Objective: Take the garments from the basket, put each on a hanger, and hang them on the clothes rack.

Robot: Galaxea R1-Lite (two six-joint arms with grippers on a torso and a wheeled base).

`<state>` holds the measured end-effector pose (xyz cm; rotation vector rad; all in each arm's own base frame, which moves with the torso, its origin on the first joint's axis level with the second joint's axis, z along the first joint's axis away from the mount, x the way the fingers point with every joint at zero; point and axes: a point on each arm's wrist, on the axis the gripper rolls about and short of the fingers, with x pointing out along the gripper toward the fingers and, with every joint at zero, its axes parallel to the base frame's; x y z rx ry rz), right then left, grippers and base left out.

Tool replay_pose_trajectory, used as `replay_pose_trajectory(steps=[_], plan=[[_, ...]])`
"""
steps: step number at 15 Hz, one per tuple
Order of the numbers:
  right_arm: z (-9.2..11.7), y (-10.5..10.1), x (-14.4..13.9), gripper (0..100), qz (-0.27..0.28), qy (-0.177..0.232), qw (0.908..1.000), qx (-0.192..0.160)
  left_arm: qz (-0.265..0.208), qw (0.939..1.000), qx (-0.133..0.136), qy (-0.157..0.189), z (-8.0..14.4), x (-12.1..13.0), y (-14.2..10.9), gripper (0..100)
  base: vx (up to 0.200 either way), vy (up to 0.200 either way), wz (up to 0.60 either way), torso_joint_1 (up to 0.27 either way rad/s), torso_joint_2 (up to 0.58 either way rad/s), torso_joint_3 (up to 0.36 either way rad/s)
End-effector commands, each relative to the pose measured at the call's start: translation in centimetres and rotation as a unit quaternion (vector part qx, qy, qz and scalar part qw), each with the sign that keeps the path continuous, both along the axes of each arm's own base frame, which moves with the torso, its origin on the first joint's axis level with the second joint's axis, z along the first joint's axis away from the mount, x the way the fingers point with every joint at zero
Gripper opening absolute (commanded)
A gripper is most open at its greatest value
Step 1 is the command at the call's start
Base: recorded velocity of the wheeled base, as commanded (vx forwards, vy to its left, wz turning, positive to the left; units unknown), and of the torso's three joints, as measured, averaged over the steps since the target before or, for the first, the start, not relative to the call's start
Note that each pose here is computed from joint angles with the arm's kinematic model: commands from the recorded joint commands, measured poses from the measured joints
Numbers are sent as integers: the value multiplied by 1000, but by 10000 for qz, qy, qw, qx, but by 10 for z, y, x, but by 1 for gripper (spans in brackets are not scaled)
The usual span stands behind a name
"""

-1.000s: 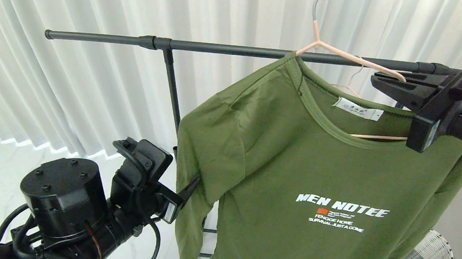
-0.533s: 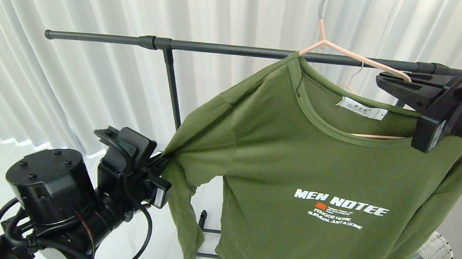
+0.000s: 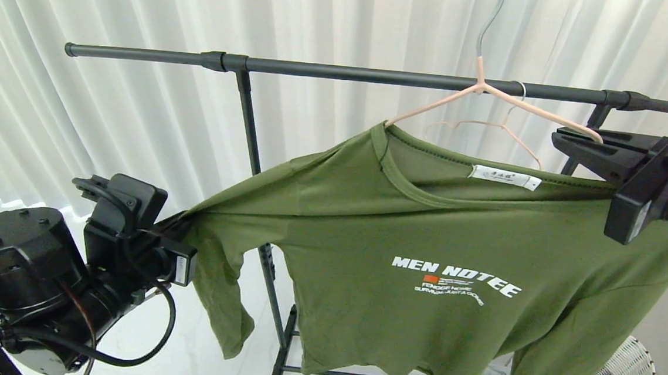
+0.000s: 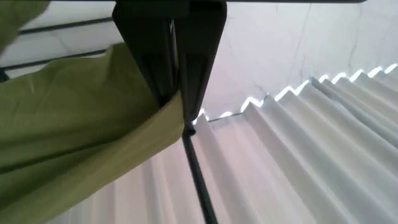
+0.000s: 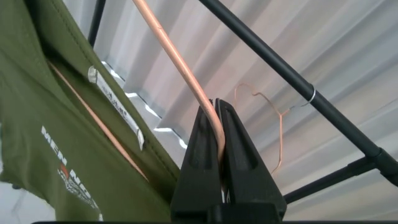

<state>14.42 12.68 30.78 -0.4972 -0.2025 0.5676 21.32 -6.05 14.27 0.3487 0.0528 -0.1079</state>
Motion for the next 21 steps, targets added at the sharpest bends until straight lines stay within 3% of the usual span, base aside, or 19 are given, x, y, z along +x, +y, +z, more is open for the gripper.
replay_pose_trajectory(steps=[1,3,4,7,12,14,16,21], plan=[[2,-1,-1,0,-5,-31,10000,23,94,9999,41,111,-5,-4,5,0,0,0,0,0,0,0],[2,0,-1,0,11,-23,10000,36,-123,9997,97,180,-9,-11,-2,0,0,0,0,0,0,0],[3,0,-1,0,13,-14,10000,89,-200,9996,101,187,-9,-13,-5,100,0,0,0,0,0,0],[8,0,-1,0,25,23,9996,292,-406,9988,258,126,-7,-18,-12,100,0,0,0,0,0,0],[8,0,-1,0,27,115,9991,414,-398,9989,257,-41,-3,-40,-3,100,0,0,0,0,0,0],[3,0,0,0,-90,285,9983,501,-388,9946,834,-479,11,-49,1,100,0,0,0,0,0,0],[-7,2,8,0,-690,623,9935,657,-362,9880,1295,-763,19,-56,4,100,0,0,0,0,0,0],[-28,14,29,0,-2132,1103,9669,869,-319,9865,1334,-898,23,-60,6,100,0,0,0,0,0,0]])
